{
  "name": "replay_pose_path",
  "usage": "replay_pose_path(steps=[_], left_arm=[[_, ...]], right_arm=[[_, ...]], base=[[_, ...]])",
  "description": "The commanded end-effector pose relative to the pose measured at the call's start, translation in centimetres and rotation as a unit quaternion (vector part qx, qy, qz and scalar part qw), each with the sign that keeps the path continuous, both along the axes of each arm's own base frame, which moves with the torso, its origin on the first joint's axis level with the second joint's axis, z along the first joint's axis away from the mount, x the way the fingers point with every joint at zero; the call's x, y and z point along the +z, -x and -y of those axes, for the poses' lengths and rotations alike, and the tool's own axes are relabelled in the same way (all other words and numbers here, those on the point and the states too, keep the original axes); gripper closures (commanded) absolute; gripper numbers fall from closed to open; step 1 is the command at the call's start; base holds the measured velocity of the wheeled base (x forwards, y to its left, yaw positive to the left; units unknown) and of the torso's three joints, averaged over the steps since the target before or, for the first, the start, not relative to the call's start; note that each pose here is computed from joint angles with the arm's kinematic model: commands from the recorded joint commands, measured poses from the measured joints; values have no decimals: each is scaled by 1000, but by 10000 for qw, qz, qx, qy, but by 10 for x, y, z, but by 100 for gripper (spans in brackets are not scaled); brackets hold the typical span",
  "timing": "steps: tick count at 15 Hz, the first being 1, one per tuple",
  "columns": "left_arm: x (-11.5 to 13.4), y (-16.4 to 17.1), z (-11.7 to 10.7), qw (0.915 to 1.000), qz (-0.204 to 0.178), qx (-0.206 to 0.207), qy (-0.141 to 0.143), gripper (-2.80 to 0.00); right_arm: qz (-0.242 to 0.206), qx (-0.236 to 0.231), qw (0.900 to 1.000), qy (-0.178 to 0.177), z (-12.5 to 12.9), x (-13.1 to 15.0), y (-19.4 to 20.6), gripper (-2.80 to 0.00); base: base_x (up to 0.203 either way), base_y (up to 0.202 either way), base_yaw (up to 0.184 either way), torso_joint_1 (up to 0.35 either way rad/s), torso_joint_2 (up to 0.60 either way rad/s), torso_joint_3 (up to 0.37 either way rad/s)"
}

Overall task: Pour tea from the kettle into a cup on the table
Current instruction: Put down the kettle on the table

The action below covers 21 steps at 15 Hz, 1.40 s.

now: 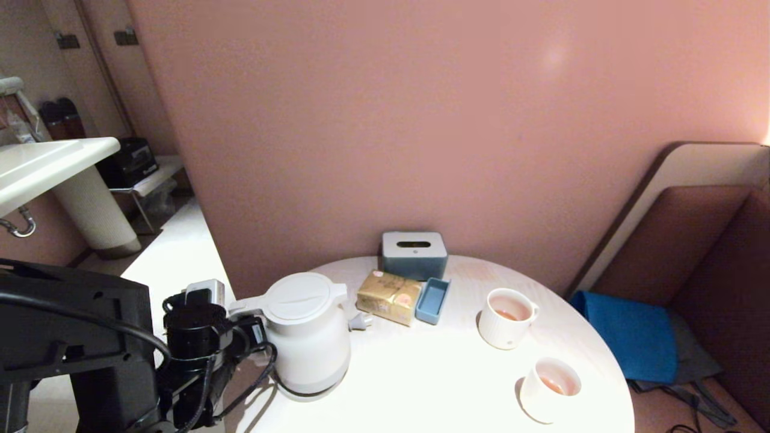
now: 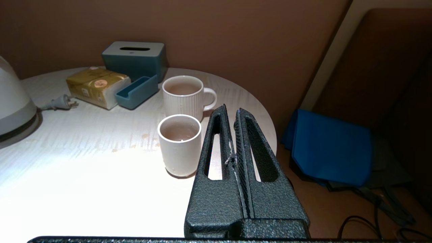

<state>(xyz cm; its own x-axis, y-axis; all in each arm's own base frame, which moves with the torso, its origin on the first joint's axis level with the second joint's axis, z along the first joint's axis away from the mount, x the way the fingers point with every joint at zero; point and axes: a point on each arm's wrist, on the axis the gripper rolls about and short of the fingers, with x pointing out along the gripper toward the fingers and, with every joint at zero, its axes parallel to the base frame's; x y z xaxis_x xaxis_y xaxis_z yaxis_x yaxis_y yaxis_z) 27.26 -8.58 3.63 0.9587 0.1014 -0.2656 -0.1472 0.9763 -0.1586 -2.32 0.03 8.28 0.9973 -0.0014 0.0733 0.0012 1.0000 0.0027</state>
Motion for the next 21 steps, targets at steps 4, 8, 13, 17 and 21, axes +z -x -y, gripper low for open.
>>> replay_pose_path(steps=[4,8,13,17,21], left_arm=[[5,5,-7,9999,102,-43,-2,0],[13,10,-9,9997,176,-103,-151,0],[3,7,-8,9997,22,-129,-219,0],[-4,7,-7,9996,-112,-122,-227,0],[1,8,-7,9997,-20,-127,-205,0]], right_arm=[[-5,-1,10000,0,0,0,0,0],[1,7,10000,1,0,0,0,0],[-3,2,10000,0,0,0,0,0],[-6,7,10000,1,0,0,0,0],[-5,7,10000,1,0,0,0,0]], base=[[0,0,0,0,0,0],[0,0,0,0,0,0],[0,0,0,0,0,0],[0,0,0,0,0,0],[0,0,0,0,0,0]])
